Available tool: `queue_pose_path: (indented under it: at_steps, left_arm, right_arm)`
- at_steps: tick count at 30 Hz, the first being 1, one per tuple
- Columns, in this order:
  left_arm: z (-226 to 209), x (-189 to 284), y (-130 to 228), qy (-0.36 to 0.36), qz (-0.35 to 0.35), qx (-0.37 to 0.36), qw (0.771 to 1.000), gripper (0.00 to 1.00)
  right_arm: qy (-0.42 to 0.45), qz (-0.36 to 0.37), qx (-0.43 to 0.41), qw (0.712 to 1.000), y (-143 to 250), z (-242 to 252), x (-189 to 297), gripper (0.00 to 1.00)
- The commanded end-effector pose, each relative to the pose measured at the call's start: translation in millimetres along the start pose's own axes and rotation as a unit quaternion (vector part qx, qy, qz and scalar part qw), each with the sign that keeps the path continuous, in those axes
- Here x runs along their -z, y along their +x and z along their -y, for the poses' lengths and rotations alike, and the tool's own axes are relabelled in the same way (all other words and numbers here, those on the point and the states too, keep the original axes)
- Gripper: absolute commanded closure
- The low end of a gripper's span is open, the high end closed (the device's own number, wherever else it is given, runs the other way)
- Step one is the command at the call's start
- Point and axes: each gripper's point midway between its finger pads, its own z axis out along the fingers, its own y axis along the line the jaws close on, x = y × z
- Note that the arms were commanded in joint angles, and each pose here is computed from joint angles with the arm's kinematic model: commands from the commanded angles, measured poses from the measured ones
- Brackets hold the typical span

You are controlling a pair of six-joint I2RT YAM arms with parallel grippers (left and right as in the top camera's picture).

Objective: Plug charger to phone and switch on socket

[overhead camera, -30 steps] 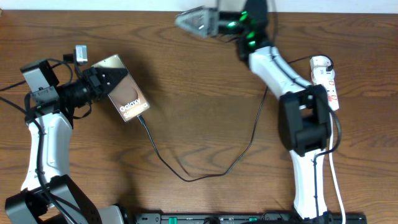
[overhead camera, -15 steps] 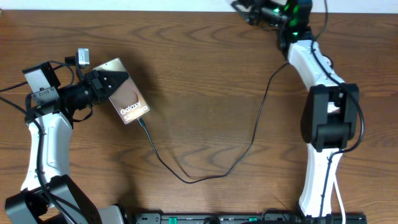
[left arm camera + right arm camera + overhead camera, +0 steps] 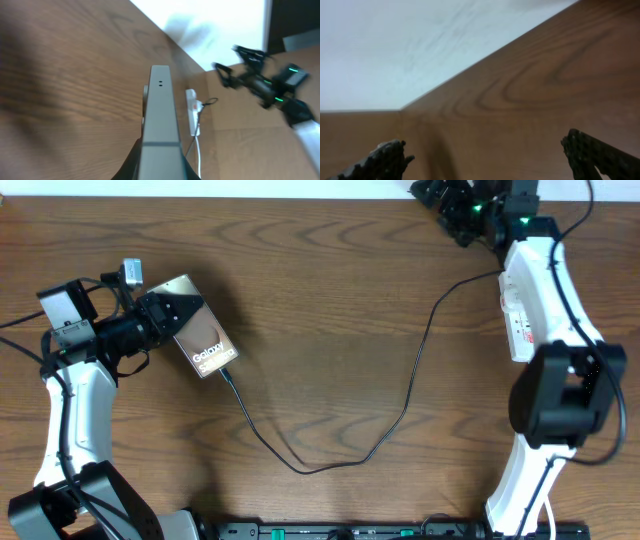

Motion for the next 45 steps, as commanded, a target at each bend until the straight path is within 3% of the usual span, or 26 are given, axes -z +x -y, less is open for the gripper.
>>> queue_pose_path:
  at_steps: [1,9,20,35,45]
  left_arm:
    - [-9,1,-2,-0.034,0.008,0.002,0.999,0.93]
    - [-40,4,15,-0.119,-0.007,0.036,0.992,0.93]
    - [-75,-13,36,-0.202,-0.030,0.083,0.975,0.92]
    - [-118,-62,79,-0.221,-0.114,0.128,0.960,0.92]
    - [-130,-72,94,-0.228,-0.138,0.146,0.953,0.93]
  right_arm:
    - [0.007,0.026,0.102,0.994,-4,-39,50,0.01]
    - [0.173,0.000,0.110,0.979,46,-28,119,0.01]
    - [0.193,-0.094,0.161,0.963,127,-57,119,0.01]
    - [0.233,-0.104,0.249,0.934,179,-83,107,0.01]
    - [0.231,-0.107,0.252,0.934,183,-85,106,0.01]
